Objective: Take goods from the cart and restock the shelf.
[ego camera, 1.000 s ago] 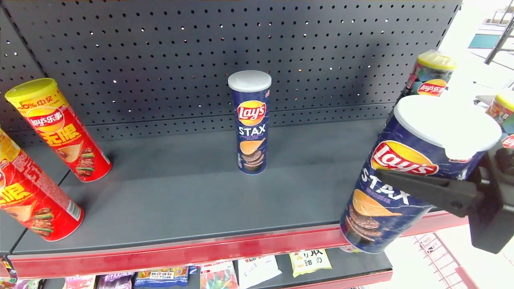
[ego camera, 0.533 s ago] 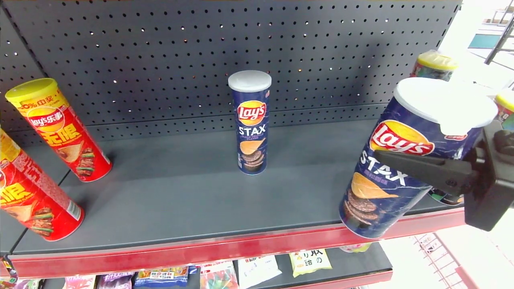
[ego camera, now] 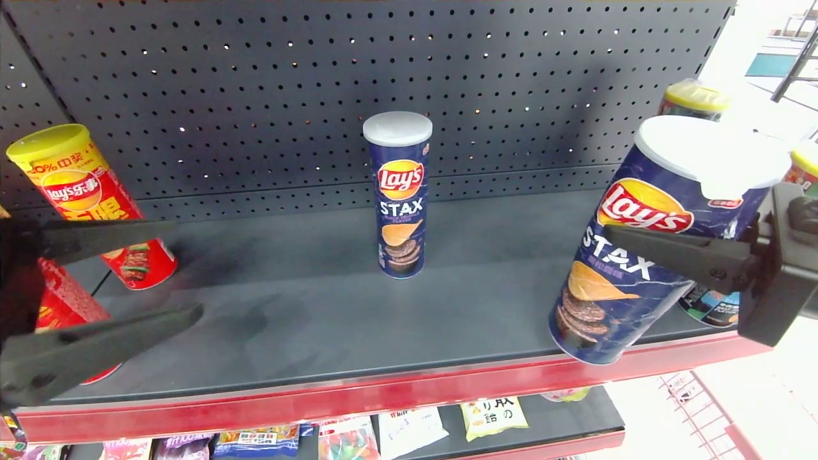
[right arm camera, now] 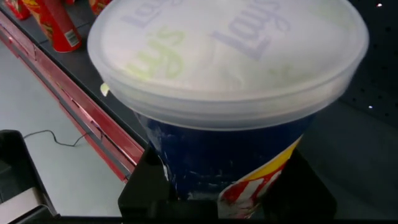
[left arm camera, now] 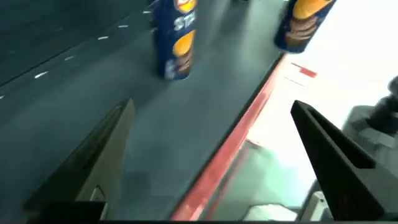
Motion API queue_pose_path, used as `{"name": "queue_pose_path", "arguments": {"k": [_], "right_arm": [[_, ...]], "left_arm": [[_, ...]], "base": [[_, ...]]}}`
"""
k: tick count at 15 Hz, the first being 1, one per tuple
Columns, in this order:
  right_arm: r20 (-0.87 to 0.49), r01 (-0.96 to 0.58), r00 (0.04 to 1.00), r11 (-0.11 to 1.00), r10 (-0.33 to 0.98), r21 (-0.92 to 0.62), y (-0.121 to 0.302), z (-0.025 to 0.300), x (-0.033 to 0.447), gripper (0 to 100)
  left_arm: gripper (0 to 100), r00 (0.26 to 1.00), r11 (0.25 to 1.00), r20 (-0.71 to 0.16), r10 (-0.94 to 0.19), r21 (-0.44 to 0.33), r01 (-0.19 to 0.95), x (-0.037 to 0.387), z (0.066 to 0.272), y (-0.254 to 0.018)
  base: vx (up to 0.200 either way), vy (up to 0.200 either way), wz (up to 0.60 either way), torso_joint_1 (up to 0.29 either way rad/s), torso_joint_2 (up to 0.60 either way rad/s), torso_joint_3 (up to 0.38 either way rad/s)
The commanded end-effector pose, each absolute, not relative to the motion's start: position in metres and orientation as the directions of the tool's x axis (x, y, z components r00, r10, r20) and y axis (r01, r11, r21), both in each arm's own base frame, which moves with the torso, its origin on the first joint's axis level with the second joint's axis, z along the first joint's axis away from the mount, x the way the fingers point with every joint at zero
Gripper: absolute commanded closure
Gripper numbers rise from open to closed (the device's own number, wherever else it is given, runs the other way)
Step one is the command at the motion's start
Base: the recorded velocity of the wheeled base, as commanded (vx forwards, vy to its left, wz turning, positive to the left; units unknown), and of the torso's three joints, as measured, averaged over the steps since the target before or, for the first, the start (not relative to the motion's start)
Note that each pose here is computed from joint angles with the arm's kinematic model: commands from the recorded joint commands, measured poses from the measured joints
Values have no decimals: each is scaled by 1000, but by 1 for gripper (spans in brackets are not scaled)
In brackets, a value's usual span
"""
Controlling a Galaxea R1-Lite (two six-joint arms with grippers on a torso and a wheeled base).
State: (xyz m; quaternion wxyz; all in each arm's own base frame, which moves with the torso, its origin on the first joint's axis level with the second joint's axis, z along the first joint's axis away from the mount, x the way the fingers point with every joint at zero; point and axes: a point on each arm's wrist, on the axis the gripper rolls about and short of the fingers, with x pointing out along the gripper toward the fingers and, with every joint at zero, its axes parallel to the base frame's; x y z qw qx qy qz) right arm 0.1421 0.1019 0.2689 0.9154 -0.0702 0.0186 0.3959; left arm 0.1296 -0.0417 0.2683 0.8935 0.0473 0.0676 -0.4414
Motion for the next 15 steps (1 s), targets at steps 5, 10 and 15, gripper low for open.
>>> {"name": "queue_pose_path", "arguments": {"k": [5,10,15], "right_arm": [[-77,-700,713,704,697,-119,98,272,143,100],[-69,-695,718,709,693,-120,97,274,144,100],[-69,-690,723,714,687,-121,96,274,144,100]], "left_arm": [[0,398,395,-198,-896,59,917,269,274,-102],[0,383,378,-194,-903,62,924,292,273,-115],[0,360,352,-186,-914,74,933,305,275,-132]], "base": [[0,0,0,0,0,0],[0,0,0,0,0,0],[0,0,0,0,0,0]]}}
